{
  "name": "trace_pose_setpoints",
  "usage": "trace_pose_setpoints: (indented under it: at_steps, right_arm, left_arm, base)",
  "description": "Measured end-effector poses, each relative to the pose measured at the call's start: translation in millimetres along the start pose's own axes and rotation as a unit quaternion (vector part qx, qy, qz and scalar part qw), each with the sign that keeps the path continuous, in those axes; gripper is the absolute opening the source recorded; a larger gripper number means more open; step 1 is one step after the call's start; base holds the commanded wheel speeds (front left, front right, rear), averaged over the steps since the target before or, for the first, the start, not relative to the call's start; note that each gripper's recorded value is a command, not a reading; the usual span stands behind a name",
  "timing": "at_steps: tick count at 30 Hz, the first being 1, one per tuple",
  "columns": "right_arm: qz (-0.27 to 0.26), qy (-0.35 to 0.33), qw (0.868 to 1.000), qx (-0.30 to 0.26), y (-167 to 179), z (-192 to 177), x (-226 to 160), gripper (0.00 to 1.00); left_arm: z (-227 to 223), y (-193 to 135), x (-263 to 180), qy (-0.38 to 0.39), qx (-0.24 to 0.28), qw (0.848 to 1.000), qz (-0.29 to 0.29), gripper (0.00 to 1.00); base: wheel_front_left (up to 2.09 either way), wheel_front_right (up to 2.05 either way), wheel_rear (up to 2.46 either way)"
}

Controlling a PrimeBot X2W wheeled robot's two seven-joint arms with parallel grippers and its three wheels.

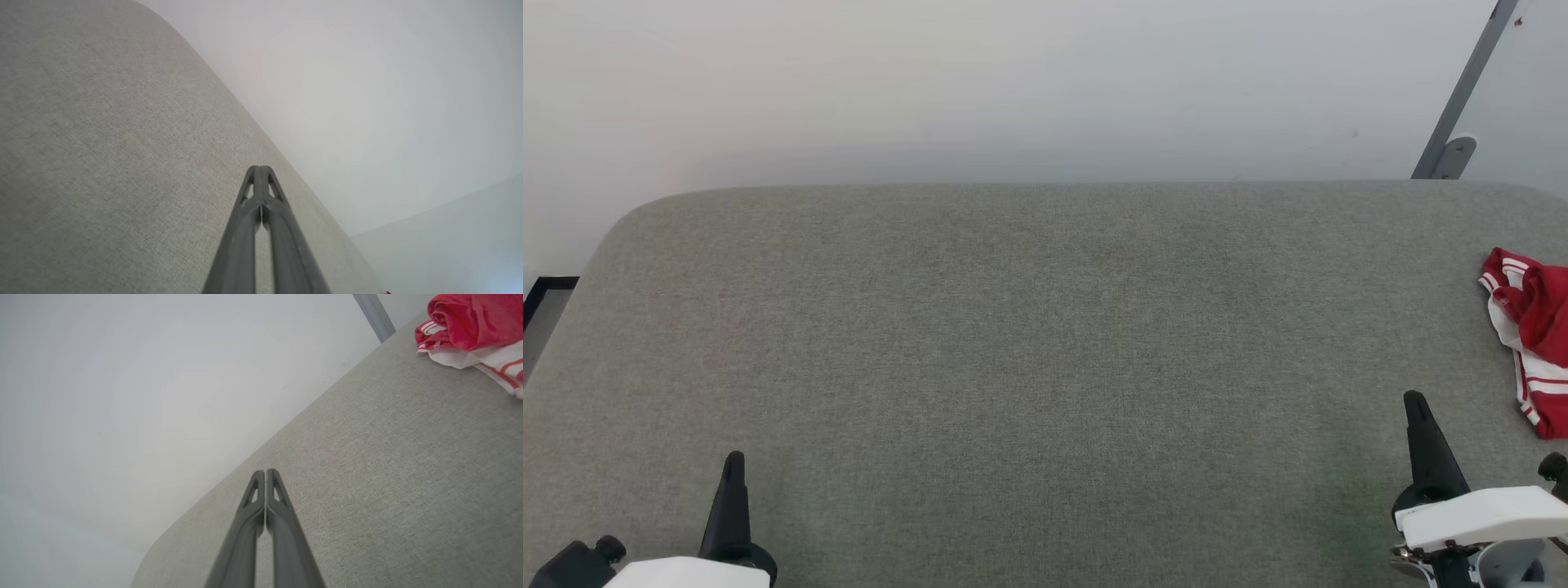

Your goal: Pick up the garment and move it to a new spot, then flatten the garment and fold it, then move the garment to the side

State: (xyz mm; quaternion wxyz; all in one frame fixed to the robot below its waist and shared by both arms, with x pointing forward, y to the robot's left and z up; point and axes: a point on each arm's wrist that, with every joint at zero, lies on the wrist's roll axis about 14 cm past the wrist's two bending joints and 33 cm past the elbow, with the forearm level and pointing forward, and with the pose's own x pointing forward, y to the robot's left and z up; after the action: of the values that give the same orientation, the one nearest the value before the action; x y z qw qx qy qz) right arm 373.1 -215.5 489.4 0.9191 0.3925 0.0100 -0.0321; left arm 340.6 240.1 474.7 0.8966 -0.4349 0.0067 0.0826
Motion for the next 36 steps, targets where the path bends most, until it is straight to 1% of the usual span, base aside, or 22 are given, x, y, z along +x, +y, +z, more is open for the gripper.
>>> trace_pose_setpoints:
  at_steps: [17,36]
  right_arm:
    - [-0.001,0.005,0.995,0.102,4,-1,4,0.00]
    - [0.005,0.009,0.980,0.199,10,-2,8,0.00]
  left_arm:
    - [-5,-10,10,0.013,-0.089,0.996,-0.008,0.00]
    - [-10,-24,20,0.026,-0.174,0.984,-0.021,0.00]
  base:
    - [0.00,0.00,0.00]
    - [0.00,0.00,0.00]
